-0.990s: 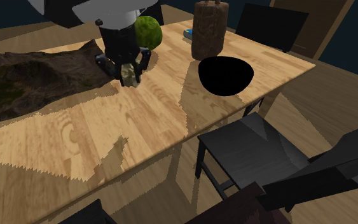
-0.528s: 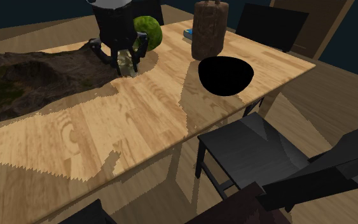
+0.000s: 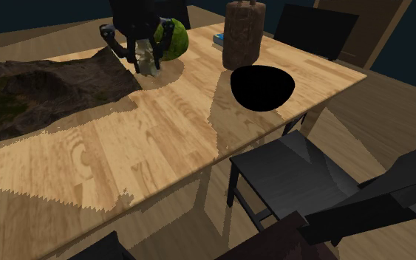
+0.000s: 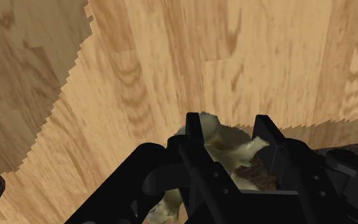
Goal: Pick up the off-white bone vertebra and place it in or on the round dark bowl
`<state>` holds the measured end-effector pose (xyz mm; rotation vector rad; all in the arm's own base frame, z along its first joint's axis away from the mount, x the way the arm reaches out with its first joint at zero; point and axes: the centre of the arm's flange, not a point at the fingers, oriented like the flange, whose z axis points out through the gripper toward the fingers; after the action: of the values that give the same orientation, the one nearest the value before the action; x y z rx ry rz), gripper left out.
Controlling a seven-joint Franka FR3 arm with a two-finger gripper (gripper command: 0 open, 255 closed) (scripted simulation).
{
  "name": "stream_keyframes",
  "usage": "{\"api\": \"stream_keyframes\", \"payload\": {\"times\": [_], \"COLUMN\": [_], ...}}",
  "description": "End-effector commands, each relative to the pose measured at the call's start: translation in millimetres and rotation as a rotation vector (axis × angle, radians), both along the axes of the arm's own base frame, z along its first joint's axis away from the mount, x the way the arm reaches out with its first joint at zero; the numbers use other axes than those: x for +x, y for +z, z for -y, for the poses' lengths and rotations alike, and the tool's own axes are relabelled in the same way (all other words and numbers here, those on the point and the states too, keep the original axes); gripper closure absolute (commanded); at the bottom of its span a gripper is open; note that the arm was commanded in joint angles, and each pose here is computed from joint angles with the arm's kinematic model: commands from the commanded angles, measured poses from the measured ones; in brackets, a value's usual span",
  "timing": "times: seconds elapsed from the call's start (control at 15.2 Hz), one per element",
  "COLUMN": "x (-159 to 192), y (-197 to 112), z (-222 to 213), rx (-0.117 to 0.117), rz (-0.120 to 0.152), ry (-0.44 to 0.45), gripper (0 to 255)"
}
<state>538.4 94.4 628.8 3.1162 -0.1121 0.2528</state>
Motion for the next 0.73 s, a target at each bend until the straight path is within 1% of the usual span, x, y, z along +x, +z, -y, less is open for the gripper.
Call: {"api": "stream_keyframes", "payload": {"times": [0.0,0.66], "x": [-2,-22], "y": [2,-1], "z": [20,150], "rx": [0.0,0.0], "rz": [0.0,0.0], "ry": [0.0,0.0], "gripper": [255,255]}}
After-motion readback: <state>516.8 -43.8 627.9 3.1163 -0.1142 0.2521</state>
